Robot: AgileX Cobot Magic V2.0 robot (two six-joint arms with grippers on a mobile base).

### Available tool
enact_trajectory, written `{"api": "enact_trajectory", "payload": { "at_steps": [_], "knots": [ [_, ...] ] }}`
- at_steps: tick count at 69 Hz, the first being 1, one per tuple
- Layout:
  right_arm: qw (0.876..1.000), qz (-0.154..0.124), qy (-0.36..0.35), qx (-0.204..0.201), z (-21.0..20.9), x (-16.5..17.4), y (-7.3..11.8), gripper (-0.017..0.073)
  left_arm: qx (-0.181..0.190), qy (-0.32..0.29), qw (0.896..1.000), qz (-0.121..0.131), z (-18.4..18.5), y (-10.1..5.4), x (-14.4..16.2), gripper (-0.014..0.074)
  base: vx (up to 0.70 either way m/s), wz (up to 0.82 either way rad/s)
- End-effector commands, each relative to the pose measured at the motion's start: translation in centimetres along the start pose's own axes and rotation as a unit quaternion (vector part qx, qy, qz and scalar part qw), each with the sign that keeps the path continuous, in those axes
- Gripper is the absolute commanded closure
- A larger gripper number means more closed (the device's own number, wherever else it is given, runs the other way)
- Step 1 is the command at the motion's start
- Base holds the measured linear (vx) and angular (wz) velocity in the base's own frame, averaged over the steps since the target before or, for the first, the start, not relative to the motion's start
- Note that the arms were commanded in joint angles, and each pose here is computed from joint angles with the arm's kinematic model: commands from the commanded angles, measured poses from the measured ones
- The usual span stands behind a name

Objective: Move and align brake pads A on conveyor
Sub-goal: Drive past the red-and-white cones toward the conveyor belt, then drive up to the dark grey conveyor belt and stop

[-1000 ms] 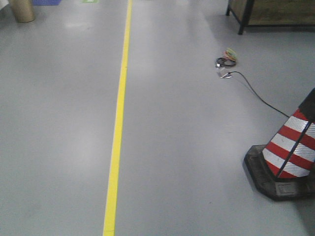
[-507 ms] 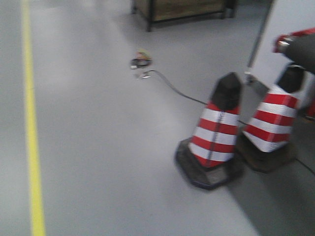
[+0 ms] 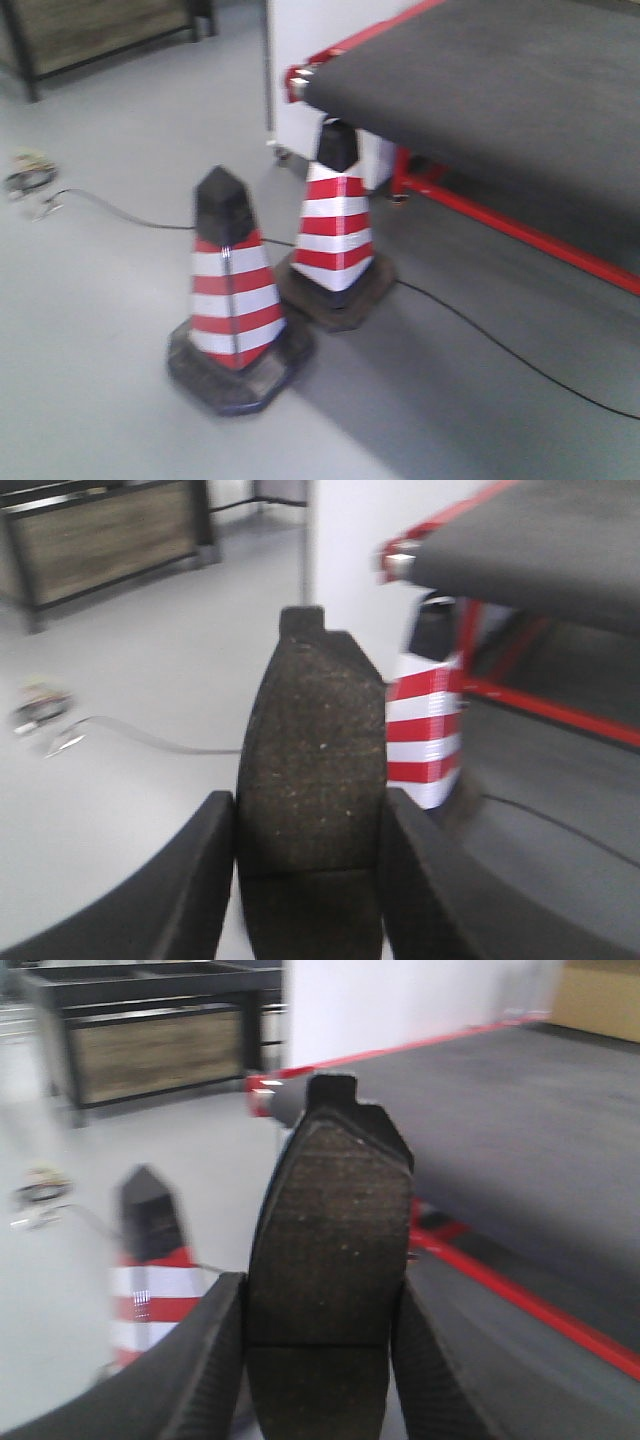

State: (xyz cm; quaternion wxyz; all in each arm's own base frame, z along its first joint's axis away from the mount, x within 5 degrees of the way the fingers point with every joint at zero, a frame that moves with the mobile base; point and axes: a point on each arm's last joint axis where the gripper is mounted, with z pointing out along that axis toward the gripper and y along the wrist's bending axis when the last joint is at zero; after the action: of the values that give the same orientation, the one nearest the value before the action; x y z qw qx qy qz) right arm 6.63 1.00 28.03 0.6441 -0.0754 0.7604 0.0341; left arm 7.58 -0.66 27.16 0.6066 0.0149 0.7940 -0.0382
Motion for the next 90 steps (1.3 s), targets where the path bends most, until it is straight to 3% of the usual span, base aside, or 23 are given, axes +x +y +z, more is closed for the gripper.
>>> {"api": "enact_trajectory", "payload": {
  "at_steps": [1, 50, 90],
  "knots": [
    [0.998, -0.007, -0.063, 0.005, -0.31, -1.94, -0.11, 0.0561, 0.001, -0.058, 0.998, -0.006, -0.24, -0.04, -1.78, 0.0599, 0.24, -0.87],
    [0.998, -0.007, -0.062, 0.005, -0.31, -1.93, -0.11, 0.0561, 0.001, -0.058, 0.998, -0.006, -0.24, -0.04, -1.78, 0.0599, 0.18, -0.74],
    [0.998, -0.007, -0.062, 0.005, -0.31, -1.93, -0.11, 0.0561, 0.001, -0.058, 0.998, -0.006, -0.24, -0.04, -1.78, 0.0599, 0.08, -0.14]
  ]
}}
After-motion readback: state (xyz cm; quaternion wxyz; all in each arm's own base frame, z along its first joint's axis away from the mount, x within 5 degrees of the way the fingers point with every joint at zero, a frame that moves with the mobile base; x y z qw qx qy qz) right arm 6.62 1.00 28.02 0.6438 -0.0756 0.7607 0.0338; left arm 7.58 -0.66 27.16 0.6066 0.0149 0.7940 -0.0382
